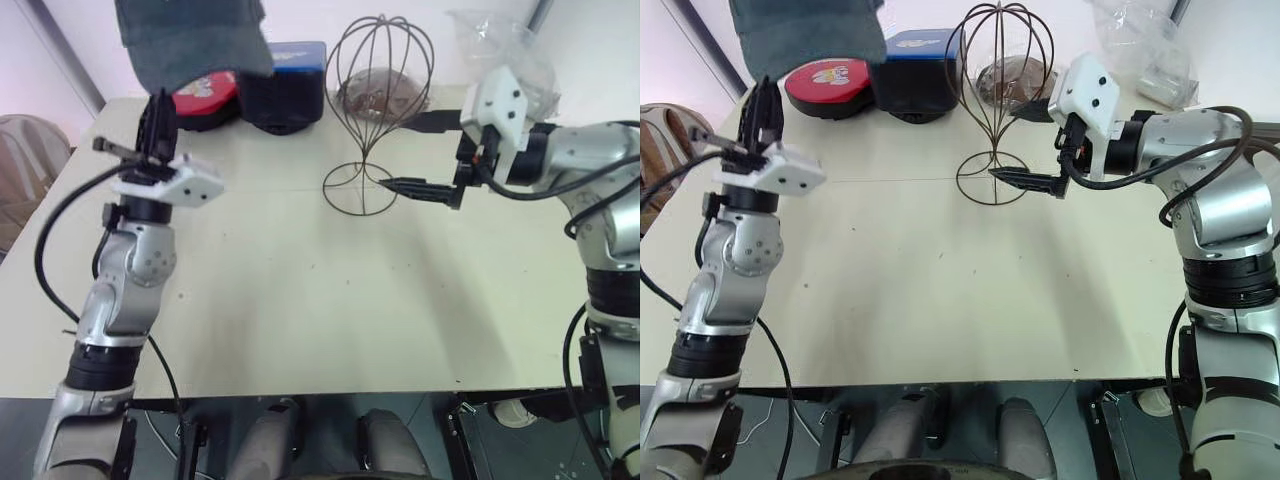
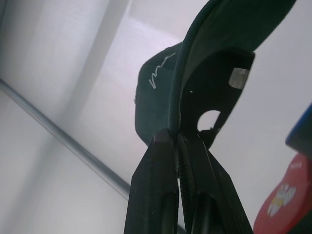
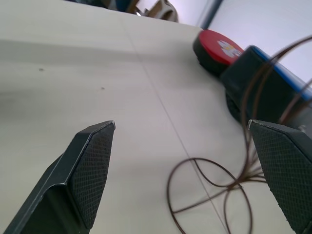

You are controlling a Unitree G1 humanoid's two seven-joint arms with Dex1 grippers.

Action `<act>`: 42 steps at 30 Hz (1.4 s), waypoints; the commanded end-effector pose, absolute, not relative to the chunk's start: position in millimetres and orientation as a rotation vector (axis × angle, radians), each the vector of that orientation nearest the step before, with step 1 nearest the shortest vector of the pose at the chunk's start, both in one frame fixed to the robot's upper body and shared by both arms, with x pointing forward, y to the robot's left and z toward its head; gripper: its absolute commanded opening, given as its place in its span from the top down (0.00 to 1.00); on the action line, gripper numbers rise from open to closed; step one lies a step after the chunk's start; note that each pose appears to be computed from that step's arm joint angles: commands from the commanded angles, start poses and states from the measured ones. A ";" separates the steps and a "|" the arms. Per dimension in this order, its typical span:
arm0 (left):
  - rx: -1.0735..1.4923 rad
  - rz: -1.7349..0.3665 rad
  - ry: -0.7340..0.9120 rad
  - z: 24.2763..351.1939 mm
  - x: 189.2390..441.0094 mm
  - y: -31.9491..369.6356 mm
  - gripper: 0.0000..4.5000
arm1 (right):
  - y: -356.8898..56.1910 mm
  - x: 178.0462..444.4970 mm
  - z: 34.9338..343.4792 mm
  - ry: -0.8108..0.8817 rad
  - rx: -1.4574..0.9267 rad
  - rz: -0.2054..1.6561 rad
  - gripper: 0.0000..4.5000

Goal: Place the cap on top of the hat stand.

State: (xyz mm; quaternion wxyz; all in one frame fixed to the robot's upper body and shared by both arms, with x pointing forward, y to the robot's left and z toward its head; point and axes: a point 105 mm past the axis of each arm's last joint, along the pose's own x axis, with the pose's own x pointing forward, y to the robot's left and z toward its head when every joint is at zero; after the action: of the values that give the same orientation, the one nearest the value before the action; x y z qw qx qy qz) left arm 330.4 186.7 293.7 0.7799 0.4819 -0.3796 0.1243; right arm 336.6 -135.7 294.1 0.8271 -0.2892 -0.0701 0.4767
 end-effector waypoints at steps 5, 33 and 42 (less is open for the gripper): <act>0.928 0.219 -0.962 327.3 315.1 168.0 1.00 | -181.8 336.4 346.5 -0.274 -0.707 0.795 0.00; 0.752 -0.091 -1.105 338.6 327.5 86.6 1.00 | -223.7 324.7 333.1 -0.171 -0.786 0.634 0.00; 0.733 -0.190 -1.124 328.1 332.0 60.9 1.00 | -223.6 318.1 332.5 -0.168 -0.775 0.622 0.00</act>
State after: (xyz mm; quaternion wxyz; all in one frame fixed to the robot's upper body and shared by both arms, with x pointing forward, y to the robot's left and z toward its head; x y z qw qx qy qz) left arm 340.9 65.2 315.0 0.7942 0.3475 -0.4908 -0.0873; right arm 327.9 -223.0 314.5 0.8795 -0.3548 -0.0529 0.3127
